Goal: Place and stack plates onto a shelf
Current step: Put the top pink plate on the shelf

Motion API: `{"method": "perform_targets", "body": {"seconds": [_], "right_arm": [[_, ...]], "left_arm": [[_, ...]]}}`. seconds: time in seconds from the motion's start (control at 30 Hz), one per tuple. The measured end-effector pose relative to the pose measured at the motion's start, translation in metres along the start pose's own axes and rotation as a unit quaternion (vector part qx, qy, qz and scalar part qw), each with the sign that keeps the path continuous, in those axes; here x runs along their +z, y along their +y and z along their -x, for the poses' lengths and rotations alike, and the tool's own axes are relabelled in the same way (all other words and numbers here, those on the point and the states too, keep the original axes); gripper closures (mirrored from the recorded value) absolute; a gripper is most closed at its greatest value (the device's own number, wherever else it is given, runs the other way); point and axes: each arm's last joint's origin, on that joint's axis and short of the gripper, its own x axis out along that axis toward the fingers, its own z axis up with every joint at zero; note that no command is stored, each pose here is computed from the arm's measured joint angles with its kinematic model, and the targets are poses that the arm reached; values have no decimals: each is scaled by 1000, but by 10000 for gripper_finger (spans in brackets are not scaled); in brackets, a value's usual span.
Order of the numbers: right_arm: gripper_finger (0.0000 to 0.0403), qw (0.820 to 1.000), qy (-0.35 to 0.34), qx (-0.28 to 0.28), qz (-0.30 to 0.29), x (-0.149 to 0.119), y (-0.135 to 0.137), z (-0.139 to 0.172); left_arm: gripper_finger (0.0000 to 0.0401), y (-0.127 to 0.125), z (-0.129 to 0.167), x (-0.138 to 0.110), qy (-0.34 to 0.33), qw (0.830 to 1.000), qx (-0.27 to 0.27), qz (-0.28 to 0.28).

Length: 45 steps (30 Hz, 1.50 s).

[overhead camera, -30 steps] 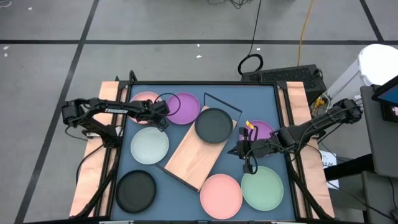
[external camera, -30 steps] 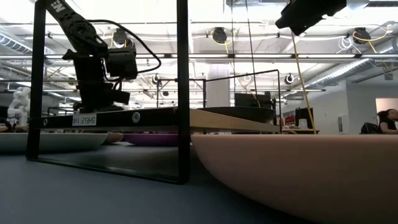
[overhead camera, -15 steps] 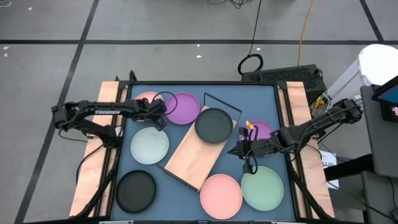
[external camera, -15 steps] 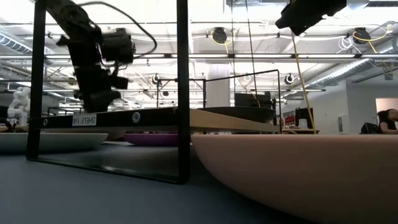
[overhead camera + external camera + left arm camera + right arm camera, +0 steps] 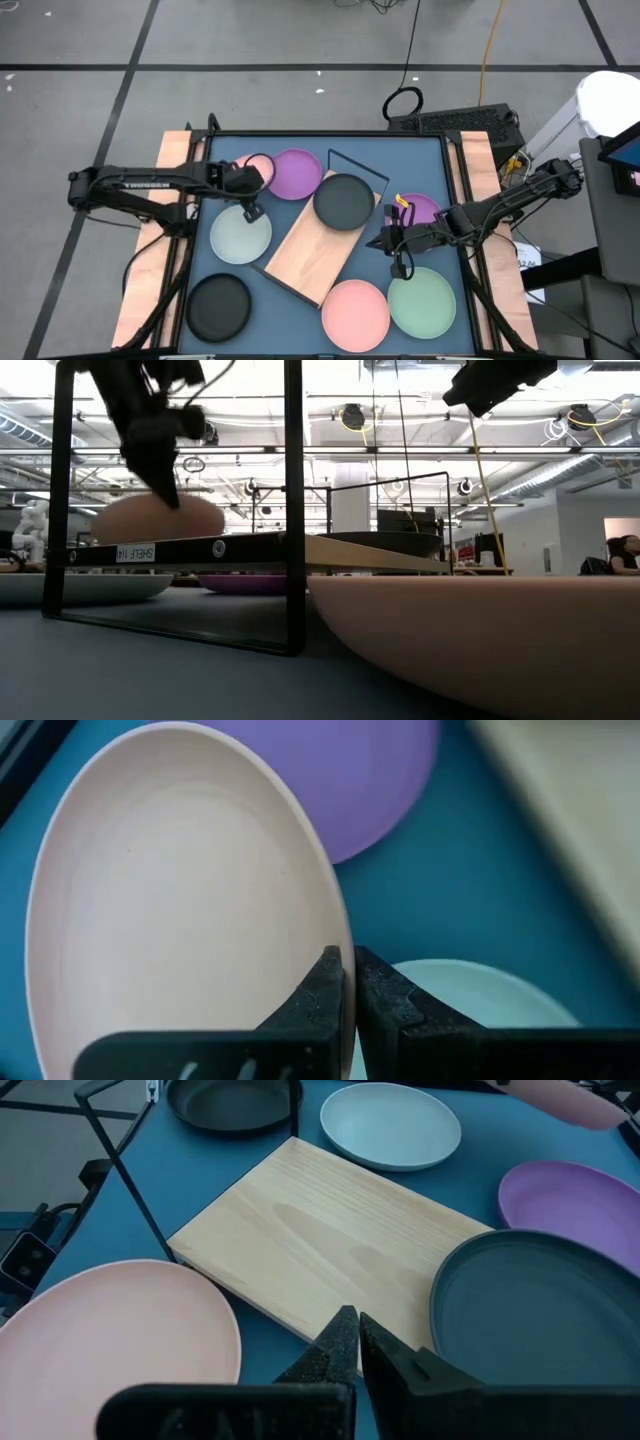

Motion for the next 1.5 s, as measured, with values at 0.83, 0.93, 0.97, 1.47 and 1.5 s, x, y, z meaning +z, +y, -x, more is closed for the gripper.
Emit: {"method": "perform_targets", "body": {"seconds": [0.83, 0.93, 0.97, 1.47, 1.5], "right_arm": [[403, 1000, -1, 0, -1, 0, 0, 0], [403, 1000, -1, 0, -1, 0, 0, 0], [403, 1000, -1, 0, -1, 0, 0, 0], [403, 1000, -2, -3, -1, 0, 0, 0], [403, 1000, -2, -4, -1, 0, 0, 0]], "left_arm": [[384, -91, 70, -10, -152, 865, -125, -461], [383, -95, 72, -13, -161, 830, -123, -520], [383, -96, 73, -14, -164, 819, -121, -537], [379, -100, 75, -21, -192, 623, -137, -746], [379, -99, 74, -20, -191, 612, -140, -755]]}}
